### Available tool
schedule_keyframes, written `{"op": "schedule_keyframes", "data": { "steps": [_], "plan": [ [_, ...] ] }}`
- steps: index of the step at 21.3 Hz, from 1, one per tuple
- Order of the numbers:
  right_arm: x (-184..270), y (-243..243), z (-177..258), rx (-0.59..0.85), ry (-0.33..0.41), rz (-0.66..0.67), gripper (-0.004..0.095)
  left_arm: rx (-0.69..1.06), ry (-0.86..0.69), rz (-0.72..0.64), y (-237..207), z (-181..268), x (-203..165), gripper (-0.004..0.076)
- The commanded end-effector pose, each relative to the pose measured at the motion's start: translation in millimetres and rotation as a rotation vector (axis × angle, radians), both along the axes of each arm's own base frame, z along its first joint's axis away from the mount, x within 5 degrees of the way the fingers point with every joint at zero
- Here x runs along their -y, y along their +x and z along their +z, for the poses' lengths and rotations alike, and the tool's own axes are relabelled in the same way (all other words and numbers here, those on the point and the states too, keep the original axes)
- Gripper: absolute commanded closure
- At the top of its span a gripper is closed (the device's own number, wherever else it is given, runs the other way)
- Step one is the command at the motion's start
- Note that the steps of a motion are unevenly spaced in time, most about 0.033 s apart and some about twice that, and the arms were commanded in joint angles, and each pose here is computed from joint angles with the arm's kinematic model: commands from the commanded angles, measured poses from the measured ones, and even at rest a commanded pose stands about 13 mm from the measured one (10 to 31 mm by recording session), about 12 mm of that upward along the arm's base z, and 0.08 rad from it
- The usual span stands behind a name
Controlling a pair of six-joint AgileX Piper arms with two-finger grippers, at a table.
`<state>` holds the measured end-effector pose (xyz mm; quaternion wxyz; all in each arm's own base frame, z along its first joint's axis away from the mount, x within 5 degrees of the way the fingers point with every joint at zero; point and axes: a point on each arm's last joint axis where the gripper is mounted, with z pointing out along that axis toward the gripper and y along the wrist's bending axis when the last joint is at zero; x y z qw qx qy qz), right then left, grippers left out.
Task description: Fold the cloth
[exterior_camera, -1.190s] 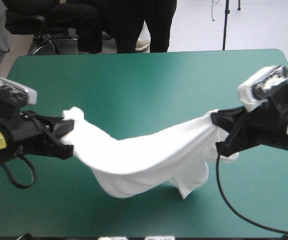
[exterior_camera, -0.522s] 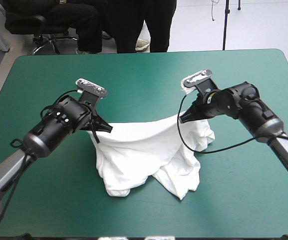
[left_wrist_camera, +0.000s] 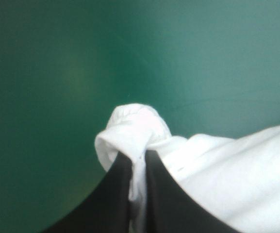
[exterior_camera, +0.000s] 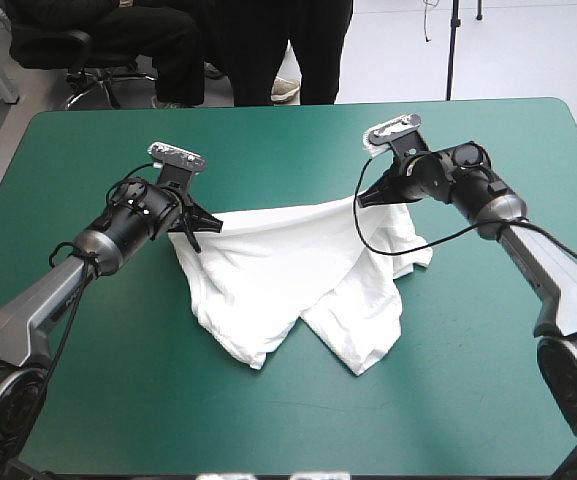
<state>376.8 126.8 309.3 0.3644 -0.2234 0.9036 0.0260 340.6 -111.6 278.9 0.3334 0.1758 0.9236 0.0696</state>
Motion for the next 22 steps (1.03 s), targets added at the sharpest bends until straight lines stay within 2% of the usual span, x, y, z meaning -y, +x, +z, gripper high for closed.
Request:
{"op": "schedule_keyframes", "data": {
  "steps": [1, 3, 4, 5, 6, 7, 8, 9, 10, 11, 13, 17, 20, 22],
  "plan": [
    [0, 7, 23, 0.108, 0.044, -0.002, 0.0899, 0.131, -0.067, -0.027, 4, 24, 4, 0.074],
    [-1, 11, 18, 0.097, 0.034, 0.009, 0.082, 0.119, -0.064, -0.026, 5, 21, 4, 0.072],
    [-2, 11, 17, 0.091, 0.032, 0.014, 0.0686, 0.105, -0.052, -0.023, 5, 19, 4, 0.0671],
    [-2, 10, 19, 0.092, 0.032, 0.015, 0.0605, 0.098, -0.037, -0.026, 5, 19, 3, 0.0633],
    [-1, 8, 25, 0.08, 0.021, 0.017, 0.0453, 0.075, -0.012, -0.023, 4, 21, 1, 0.0535],
    [0, 6, 30, 0.076, 0.012, 0.017, 0.0378, 0.053, -0.003, -0.008, 3, 22, 0, 0.048],
    [3, 0, 46, 0.073, -0.003, 0.018, 0.0282, 0.022, 0.015, 0.025, 1, 30, -3, 0.0363],
    [5, -3, 54, 0.078, -0.004, 0.018, 0.0269, 0.016, 0.02, 0.038, 1, 36, -4, 0.0318],
    [8, -12, 72, 0.091, -0.012, 0.02, 0.0281, 0.014, 0.029, 0.066, -3, 54, -8, 0.0232],
    [11, -20, 84, 0.098, -0.012, 0.021, 0.0294, 0.016, 0.023, 0.089, -9, 73, -11, 0.0214],
    [18, -42, 104, 0.098, -0.012, 0.02, 0.0323, -0.02, -0.003, 0.099, -27, 99, -16, 0.0216],
    [30, -79, 115, -0.054, -0.055, 0.019, 0.0337, -0.152, -0.069, 0.134, -73, 125, -27, 0.0216],
    [36, -100, 118, -0.111, -0.061, 0.022, 0.0337, -0.14, -0.139, 0.094, -95, 136, -29, 0.0218],
    [39, -110, 120, -0.112, -0.054, 0.025, 0.0337, -0.144, -0.13, 0.074, -101, 135, -31, 0.0218]
  ]
}}
